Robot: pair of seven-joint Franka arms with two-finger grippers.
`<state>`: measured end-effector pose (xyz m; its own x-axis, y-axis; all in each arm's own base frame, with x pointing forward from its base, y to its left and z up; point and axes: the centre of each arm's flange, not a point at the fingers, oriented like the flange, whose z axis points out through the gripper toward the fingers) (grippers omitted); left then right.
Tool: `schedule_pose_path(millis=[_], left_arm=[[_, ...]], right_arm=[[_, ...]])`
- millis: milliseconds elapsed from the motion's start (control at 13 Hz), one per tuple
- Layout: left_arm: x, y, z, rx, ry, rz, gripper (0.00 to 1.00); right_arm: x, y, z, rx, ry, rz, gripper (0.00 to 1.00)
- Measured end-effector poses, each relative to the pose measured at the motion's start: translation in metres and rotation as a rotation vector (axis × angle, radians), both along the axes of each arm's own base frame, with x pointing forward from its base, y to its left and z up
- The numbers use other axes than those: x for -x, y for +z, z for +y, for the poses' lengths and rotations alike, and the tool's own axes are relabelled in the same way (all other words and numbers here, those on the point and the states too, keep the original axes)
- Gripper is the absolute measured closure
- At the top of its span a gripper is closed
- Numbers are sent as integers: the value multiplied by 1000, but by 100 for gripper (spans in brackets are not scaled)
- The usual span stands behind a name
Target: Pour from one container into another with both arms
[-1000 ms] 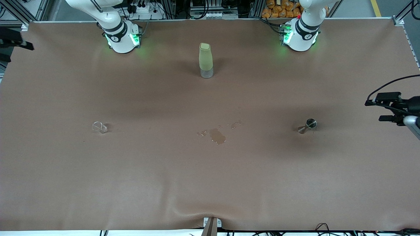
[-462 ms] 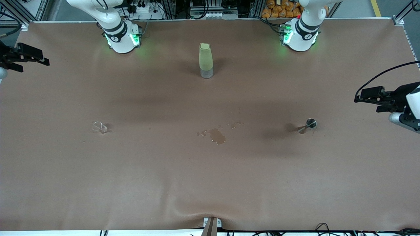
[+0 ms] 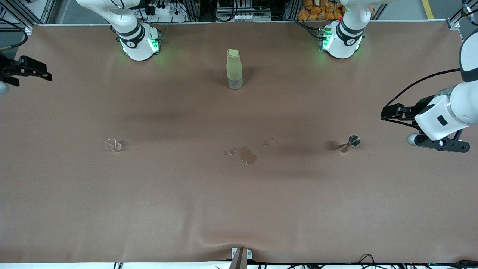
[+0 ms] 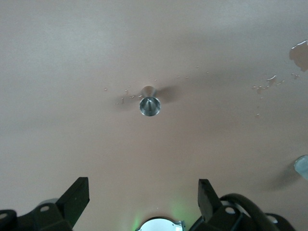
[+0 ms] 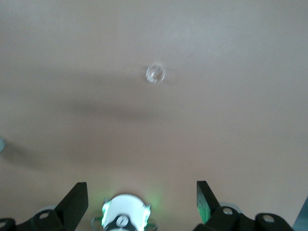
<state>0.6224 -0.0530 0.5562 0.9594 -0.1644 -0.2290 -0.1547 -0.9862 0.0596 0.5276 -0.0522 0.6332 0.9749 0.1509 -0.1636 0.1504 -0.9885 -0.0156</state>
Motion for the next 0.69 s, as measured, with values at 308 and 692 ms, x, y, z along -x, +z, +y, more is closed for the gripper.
schedule_pose_path(millis=[308,692], left_arm=[[-7,2,57,2,73,-40,0],[-5,21,78,1,123,-104,0]], right_arm=[[-16,9,-2,25,12,-133,0],[-28,4,-6,36,4,-195,0]])
